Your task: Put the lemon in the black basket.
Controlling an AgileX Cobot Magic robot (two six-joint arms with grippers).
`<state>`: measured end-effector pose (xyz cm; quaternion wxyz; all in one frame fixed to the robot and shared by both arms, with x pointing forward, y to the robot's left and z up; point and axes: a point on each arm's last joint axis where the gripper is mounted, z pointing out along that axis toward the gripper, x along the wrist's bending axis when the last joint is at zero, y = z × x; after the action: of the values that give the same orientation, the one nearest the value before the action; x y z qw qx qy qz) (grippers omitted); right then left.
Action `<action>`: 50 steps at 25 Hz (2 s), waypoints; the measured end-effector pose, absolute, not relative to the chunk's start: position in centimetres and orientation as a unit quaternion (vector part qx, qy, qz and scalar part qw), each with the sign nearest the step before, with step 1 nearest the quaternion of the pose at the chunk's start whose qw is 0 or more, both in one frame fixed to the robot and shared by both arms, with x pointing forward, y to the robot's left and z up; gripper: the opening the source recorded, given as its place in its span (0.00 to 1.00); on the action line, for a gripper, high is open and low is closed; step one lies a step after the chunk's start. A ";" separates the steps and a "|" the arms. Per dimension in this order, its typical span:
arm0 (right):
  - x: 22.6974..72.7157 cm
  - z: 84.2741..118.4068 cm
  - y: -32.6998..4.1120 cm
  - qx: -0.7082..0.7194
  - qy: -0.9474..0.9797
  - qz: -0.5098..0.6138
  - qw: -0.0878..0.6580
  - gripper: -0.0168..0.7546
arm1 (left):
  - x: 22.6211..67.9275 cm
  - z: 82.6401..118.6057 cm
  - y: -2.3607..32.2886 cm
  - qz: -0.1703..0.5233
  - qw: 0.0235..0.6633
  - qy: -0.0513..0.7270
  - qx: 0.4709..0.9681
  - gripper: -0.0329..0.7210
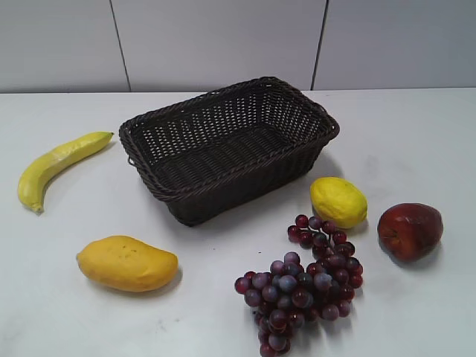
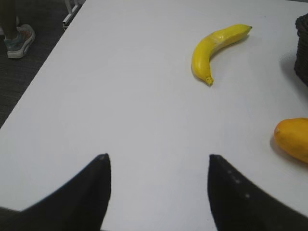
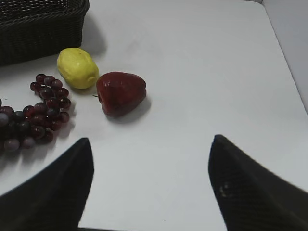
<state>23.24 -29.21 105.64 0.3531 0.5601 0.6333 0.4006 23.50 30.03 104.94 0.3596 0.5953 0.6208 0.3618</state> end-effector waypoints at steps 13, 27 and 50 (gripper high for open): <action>23.2 105.6 -29.2 0.560 0.633 0.400 0.353 0.75 | 23.5 104.9 30.0 0.362 0.360 0.621 0.595 0.67; 29.7 107.2 -28.1 0.566 0.709 0.337 0.251 0.80 | 23.5 104.9 30.0 0.362 0.360 0.621 0.595 0.67; 50.1 105.6 -25.3 0.503 0.835 0.207 0.082 0.79 | 23.5 104.9 30.0 0.362 0.360 0.621 0.595 0.67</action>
<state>50.15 -25.32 105.61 0.0817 0.5033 0.8350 0.2069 23.50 30.03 104.94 0.3596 0.5953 0.6208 0.3618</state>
